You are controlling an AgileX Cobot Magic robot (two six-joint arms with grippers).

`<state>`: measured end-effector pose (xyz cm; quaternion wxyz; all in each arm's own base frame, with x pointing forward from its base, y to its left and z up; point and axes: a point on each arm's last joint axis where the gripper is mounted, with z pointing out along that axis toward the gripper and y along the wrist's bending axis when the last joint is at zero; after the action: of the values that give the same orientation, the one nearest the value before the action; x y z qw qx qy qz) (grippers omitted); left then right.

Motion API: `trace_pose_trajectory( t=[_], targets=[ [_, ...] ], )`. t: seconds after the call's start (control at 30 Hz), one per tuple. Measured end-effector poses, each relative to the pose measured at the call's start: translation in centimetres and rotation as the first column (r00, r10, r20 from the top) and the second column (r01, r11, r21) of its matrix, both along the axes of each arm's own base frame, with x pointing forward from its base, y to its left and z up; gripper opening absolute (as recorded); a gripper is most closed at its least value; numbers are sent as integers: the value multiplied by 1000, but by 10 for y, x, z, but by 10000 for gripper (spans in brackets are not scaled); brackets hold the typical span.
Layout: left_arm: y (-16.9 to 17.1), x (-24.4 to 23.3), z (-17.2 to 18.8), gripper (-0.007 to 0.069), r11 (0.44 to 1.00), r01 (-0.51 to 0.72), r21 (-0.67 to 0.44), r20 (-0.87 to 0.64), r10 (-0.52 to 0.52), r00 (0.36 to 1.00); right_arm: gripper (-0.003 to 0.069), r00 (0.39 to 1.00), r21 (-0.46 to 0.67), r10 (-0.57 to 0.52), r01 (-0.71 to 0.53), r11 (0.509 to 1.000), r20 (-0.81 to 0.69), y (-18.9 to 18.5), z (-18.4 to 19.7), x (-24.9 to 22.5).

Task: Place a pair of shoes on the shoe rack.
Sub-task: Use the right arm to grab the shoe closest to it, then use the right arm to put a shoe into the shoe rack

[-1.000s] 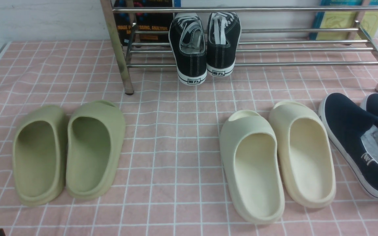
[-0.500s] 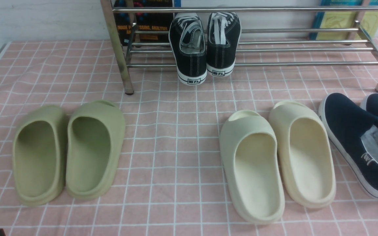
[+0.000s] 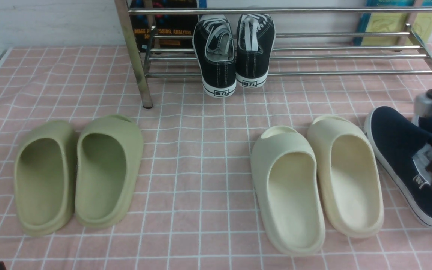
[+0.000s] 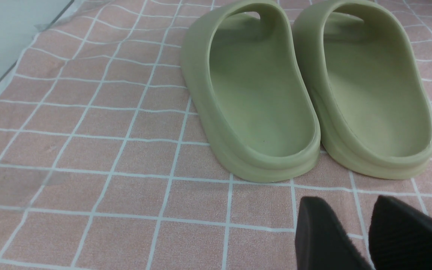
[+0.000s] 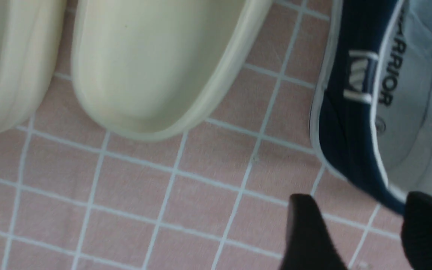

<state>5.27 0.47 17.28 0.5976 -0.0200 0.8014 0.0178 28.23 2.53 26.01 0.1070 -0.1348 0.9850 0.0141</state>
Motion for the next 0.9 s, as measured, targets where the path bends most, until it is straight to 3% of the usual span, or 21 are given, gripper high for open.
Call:
trace_pose_trajectory(
  t=[0.1, 0.2, 0.27, 0.33, 0.53, 0.77, 0.9],
  targets=[
    [0, 0, 0, 239, 1000, 0, 0, 0, 0, 1000, 482, 1000, -50, 3, -3, 999, -6, 2, -20, 17],
    [0, 0, 0, 239, 1000, 0, 0, 0, 0, 1000, 491, 1000, -81, -14, 12, 997, -26, -1, -34, 25],
    [0, 0, 0, 239, 1000, 0, 0, 0, 0, 1000, 463, 999, -107, -18, 12, 994, -50, -2, -47, 31],
    [0, 0, 0, 239, 1000, 0, 0, 0, 0, 1000, 386, 997, -114, -22, 14, 993, -69, -2, -58, 35],
    [0, 0, 0, 239, 1000, 0, 1, 0, 0, 1000, 34, 998, -98, -25, 18, 995, -64, 0, -62, 38],
    [0, 0, 0, 239, 1000, 0, 1, 0, 0, 1000, 30, 998, -85, -38, 34, 996, -52, 1, -27, 36],
    [0, 0, 0, 239, 1000, 0, 1, 0, 0, 1000, 30, 999, -40, -44, 45, 998, 27, 5, 22, 43]
  ],
)
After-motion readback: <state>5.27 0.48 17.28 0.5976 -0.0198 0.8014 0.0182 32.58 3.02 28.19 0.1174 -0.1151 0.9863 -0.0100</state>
